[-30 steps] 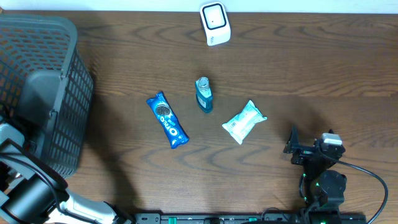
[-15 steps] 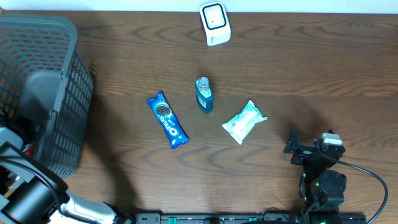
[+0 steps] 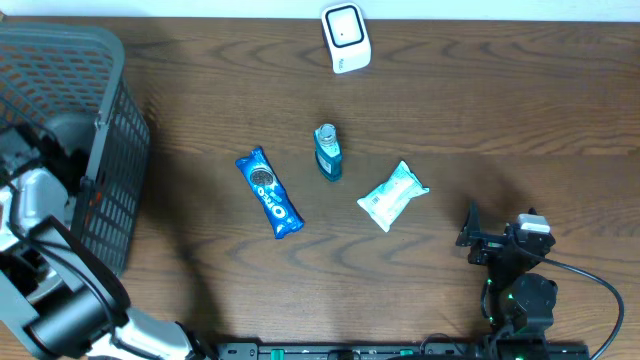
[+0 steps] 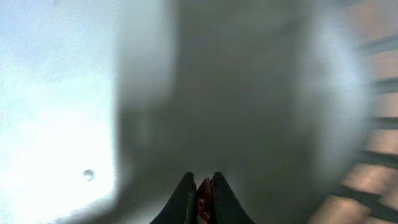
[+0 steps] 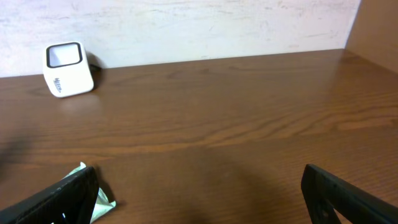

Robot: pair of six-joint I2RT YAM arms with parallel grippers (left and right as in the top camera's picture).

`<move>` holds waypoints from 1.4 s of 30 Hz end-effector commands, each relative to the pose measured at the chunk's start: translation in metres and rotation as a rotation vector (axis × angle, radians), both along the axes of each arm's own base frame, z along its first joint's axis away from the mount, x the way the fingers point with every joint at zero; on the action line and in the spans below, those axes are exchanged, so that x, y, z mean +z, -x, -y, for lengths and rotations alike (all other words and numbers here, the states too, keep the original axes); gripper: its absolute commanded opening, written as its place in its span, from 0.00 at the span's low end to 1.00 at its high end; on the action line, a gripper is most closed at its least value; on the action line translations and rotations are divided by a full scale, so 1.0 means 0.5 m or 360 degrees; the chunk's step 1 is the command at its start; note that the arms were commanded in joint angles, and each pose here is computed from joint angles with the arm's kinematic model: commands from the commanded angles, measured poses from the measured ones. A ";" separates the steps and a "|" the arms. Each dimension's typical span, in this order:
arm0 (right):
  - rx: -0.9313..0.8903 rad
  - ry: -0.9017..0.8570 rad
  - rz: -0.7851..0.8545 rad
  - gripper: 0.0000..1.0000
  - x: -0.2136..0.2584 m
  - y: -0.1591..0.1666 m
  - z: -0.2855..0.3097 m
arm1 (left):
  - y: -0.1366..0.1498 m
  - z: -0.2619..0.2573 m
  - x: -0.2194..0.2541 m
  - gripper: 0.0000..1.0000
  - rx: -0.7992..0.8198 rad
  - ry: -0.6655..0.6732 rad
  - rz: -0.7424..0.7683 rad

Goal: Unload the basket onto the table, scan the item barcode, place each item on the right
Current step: 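Grasp the red Nescafe stick inside the basket with the left gripper, then lift the Nescafe stick out and carry it toward the scanner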

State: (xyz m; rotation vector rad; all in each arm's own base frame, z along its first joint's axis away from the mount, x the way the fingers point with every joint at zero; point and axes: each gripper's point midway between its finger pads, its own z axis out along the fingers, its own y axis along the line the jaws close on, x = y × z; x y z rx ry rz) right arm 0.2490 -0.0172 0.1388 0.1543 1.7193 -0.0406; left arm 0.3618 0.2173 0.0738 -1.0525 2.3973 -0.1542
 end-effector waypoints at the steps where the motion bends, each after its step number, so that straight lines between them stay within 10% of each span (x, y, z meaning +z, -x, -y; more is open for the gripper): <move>1: 0.0010 0.0020 -0.0006 0.99 -0.002 0.000 -0.003 | -0.043 -0.013 0.195 0.07 -0.0013 -0.0197 0.0323; 11: 0.0010 0.0020 -0.0007 0.99 -0.002 0.000 -0.003 | 0.006 0.037 0.443 0.07 0.0017 -0.0356 0.0761; 21: 0.0010 0.0020 -0.0007 0.99 -0.002 0.000 -0.003 | 0.038 0.318 0.652 0.07 -0.0601 -0.0089 0.1334; 32: 0.0010 0.0020 -0.0006 0.99 -0.002 0.000 -0.003 | 0.126 0.743 0.659 0.08 -0.1800 0.0843 0.1305; 42: 0.0010 0.0020 -0.0006 0.99 -0.002 0.000 -0.003 | 0.124 0.937 0.532 0.07 -0.2188 0.1561 0.0776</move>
